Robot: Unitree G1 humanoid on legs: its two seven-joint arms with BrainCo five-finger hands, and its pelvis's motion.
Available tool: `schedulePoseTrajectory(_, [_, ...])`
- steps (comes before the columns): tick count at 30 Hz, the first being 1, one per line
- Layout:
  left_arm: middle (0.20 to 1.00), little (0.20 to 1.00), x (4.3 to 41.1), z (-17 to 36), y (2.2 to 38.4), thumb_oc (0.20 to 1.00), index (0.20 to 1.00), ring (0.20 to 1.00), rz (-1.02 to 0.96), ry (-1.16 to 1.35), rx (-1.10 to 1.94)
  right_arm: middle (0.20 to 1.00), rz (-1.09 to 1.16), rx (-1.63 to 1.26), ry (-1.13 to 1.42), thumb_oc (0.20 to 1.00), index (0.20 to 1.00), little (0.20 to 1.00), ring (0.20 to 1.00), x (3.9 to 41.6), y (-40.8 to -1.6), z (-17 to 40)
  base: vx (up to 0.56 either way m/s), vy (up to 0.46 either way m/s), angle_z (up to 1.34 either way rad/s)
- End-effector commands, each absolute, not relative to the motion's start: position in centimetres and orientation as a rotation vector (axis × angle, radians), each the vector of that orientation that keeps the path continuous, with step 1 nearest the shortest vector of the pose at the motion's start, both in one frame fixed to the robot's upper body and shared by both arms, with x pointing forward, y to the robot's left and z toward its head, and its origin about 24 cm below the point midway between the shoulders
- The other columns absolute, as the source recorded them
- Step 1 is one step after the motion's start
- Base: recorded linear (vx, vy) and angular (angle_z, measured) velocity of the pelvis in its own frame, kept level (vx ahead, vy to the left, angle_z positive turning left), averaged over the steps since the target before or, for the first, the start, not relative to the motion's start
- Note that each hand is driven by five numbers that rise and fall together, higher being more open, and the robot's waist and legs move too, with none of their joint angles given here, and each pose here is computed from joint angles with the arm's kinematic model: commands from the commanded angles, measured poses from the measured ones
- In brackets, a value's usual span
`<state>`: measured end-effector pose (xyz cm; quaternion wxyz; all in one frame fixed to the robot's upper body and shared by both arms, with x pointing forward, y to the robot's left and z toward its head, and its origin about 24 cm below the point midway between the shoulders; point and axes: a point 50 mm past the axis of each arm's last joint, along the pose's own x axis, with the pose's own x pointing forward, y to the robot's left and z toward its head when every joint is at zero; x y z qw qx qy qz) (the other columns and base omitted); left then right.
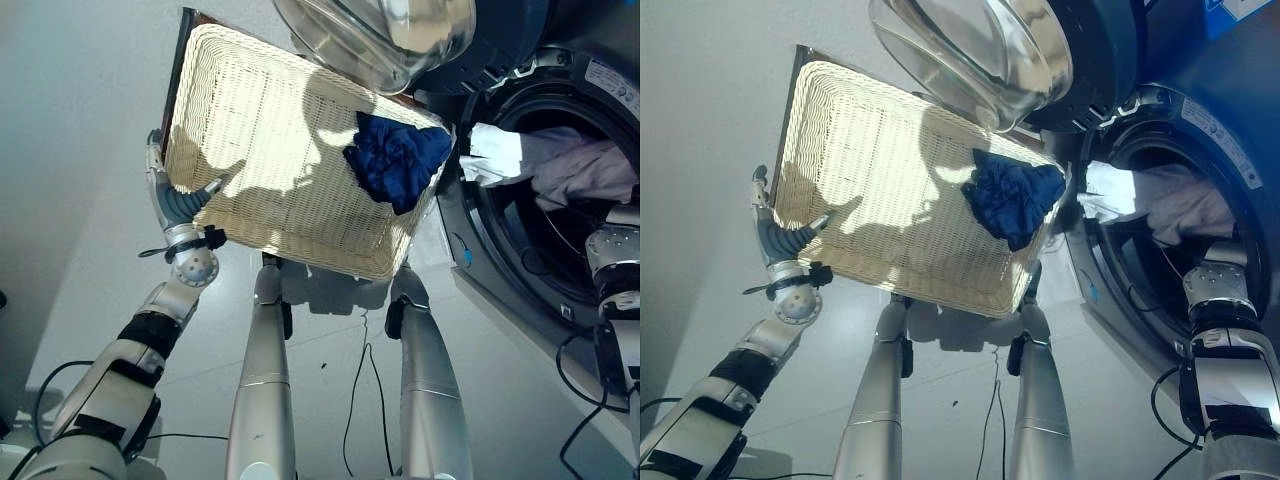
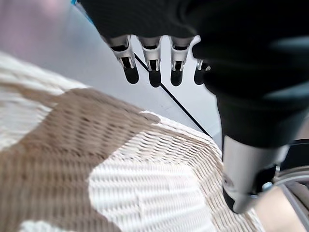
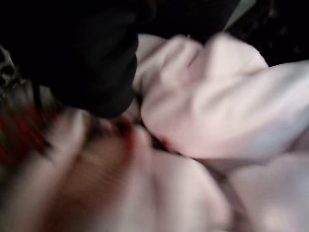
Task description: Put the clothes into the washing machine.
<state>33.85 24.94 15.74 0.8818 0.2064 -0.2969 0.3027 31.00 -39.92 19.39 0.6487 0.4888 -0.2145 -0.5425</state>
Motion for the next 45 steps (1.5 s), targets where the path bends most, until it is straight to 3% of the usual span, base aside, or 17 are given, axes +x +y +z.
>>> schedulePoseTrajectory(1, [1.0,1.0,33.8,18.1,26.8,1.0,1.0,1.0,0.656,-0.679,0.426,1.0,-1.316,0.904,-0.819,1.0,1.0,1.0,1.0,22.6,-47.4,27.7,0.04,-0.051,0.0])
schedulePoseTrajectory(7, [1.0,1.0,34.5,19.2,25.6,1.0,1.0,1.0,0.597,-0.71,0.449,1.0,-1.148,0.747,-0.33,1.0,1.0,1.0,1.0,26.3,-46.9,22.2,0.02,-0.059,0.11])
schedulePoseTrajectory(11, [1.0,1.0,35.0,19.9,24.9,1.0,1.0,1.0,0.577,-0.716,0.452,1.0,-1.169,0.535,-0.126,1.0,1.0,1.0,1.0,27.9,-45.7,21.0,0.01,-0.057,0.07])
schedulePoseTrajectory(12, [1.0,1.0,35.0,20.0,24.7,1.0,1.0,1.0,0.573,-0.719,0.453,1.0,-1.2,0.432,-0.059,1.0,1.0,1.0,1.0,28.0,-45.5,20.8,0.0,-0.029,0.09])
schedulePoseTrajectory(13, [1.0,1.0,35.3,20.2,23.9,1.0,1.0,1.0,0.552,-0.731,0.451,1.0,-1.245,0.028,0.113,1.0,1.0,1.0,1.0,28.7,-44.8,21.3,0.0,-0.032,0.07])
schedulePoseTrajectory(14, [1.0,1.0,35.4,20.3,23.5,1.0,1.0,1.0,0.541,-0.734,0.453,1.0,-1.245,-0.023,0.135,1.0,1.0,1.0,1.0,29.0,-44.6,21.5,0.0,-0.034,0.05])
schedulePoseTrajectory(28, [1.0,1.0,36.1,20.7,20.7,1.0,1.0,1.0,0.423,-0.766,0.446,1.0,-1.067,-0.436,-0.151,1.0,1.0,1.0,1.0,34.6,-37.0,24.6,-0.01,0.044,0.02])
schedulePoseTrajectory(35, [1.0,1.0,36.3,20.0,19.8,1.0,1.0,1.0,0.422,-0.753,0.421,1.0,-0.824,-0.527,-0.219,1.0,1.0,1.0,1.0,36.3,-30.8,20.3,-0.01,0.07,-0.01])
schedulePoseTrajectory(45, [1.0,1.0,36.4,19.1,18.9,1.0,1.0,1.0,0.45,-0.751,0.383,1.0,-0.609,-0.536,-0.221,1.0,1.0,1.0,1.0,36.4,-25.6,15.1,-0.01,0.045,-0.06])
